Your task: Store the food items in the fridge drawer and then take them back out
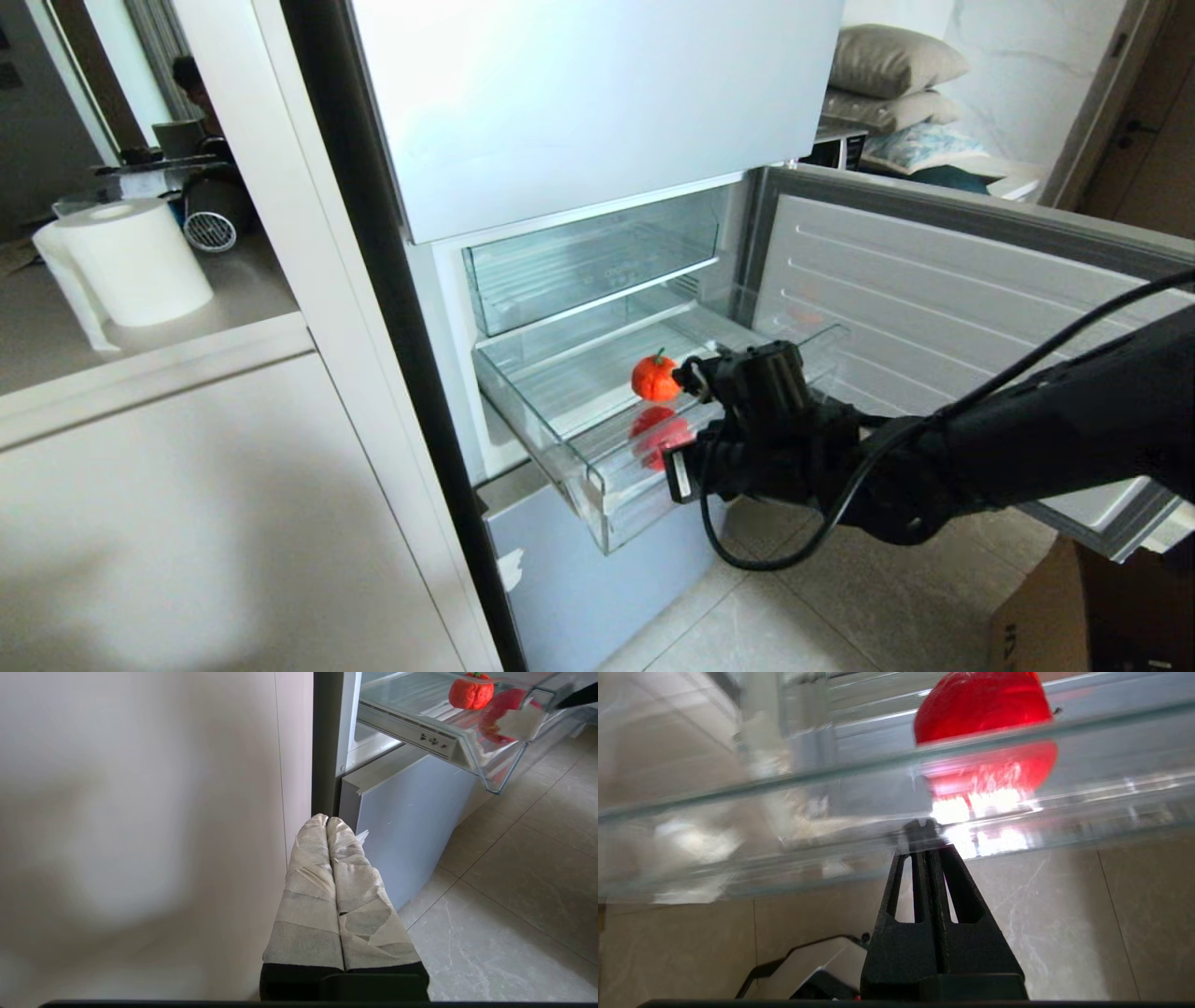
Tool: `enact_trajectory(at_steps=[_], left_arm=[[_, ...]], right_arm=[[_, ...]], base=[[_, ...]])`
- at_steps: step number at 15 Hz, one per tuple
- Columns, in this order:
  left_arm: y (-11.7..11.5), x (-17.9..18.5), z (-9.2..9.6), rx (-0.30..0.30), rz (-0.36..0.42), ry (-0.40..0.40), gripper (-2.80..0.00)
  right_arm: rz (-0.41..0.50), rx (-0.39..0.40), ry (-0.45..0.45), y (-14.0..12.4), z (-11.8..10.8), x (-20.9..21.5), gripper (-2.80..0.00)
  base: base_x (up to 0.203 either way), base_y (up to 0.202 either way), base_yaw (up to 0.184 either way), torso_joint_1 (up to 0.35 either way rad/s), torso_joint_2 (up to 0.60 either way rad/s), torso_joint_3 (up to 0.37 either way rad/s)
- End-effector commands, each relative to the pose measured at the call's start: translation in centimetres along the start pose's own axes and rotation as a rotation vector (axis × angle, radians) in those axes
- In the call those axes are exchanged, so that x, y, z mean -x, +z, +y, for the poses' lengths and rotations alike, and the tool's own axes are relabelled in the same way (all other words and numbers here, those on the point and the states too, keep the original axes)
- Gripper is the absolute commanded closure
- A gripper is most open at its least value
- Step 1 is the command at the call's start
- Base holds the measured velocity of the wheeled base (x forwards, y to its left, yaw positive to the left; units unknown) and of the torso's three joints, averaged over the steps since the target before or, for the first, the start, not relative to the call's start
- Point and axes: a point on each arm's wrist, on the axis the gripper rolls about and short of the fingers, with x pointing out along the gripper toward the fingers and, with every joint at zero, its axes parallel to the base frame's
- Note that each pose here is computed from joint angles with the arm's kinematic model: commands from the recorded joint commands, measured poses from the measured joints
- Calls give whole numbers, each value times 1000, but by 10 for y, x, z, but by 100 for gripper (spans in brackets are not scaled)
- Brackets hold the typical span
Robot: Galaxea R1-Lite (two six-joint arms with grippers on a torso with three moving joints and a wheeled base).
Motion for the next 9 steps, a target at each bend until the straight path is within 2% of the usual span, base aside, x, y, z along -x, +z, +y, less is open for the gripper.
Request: enact_trajectory(at_steps=[1,3,7,9], left_arm=[[0,0,0,0,1,0,0],[0,0,0,0,1,0,0],[0,0,0,0,1,0,0],[0,0,0,0,1,0,0]], right_arm=[[25,-8,-26,-11,-8,-47,0],[-35,-25,-43,-6,-20,-79,0],[-269,-43,-43,1,-32,-145,0],[-391,-55,-42,7,-33,-157,0]], base=[[0,0,0,0,0,0],[0,0,0,0,0,0],[0,0,0,0,0,0],[0,0,0,0,0,0]])
